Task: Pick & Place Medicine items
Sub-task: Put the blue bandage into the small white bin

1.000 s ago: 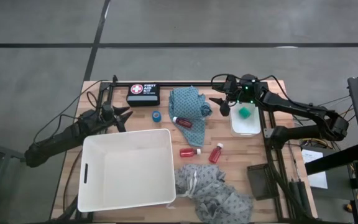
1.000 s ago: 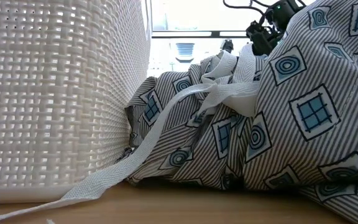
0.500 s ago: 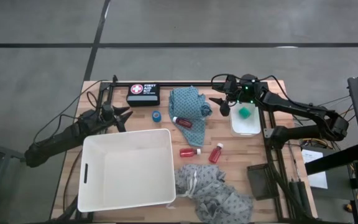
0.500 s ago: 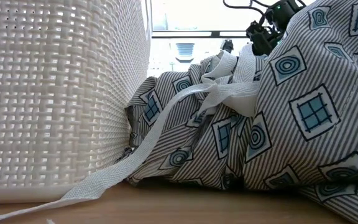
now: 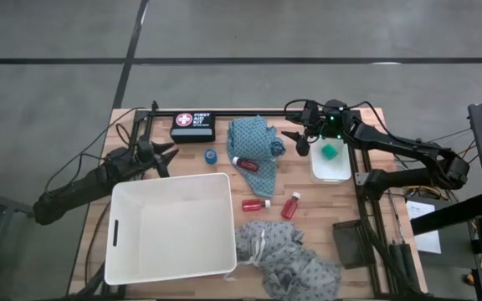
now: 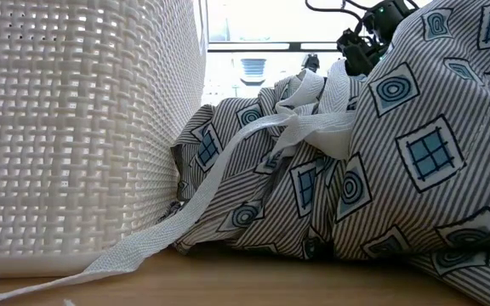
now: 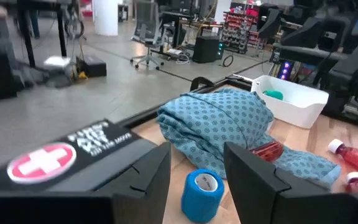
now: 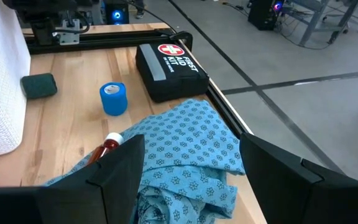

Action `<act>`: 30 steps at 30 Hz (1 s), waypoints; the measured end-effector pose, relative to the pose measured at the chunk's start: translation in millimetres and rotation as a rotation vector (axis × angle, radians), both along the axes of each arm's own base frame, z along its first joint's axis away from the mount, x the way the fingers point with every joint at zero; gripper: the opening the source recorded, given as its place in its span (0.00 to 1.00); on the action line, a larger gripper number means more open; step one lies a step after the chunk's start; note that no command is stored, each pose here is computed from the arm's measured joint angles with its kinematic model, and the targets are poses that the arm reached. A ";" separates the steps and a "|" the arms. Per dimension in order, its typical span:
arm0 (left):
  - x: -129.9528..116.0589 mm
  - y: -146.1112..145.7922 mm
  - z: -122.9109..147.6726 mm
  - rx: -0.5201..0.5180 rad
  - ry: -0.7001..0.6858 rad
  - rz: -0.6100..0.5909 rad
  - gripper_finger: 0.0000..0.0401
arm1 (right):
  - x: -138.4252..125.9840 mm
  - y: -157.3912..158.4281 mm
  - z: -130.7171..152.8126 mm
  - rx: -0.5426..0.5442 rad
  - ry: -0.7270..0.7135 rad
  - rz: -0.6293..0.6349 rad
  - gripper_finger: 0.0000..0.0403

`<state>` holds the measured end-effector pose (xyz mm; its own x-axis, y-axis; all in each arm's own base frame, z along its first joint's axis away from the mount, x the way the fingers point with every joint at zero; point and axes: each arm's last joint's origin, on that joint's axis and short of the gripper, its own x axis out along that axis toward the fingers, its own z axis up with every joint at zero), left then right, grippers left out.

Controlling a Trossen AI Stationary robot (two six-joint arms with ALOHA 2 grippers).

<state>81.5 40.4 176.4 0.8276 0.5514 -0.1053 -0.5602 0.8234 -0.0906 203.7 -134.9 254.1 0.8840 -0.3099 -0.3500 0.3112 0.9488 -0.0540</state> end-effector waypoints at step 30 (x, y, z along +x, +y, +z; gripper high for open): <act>87.7 38.2 151.3 -0.214 0.573 -0.007 0.38 | -0.1 0.0 0.1 0.000 0.000 0.000 0.65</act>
<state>169.2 78.6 327.7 0.6098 0.4639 -0.6426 -0.5637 0.8238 0.0598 203.6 -134.9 254.2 0.8842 -0.3099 -0.3496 0.3112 0.9488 -0.0540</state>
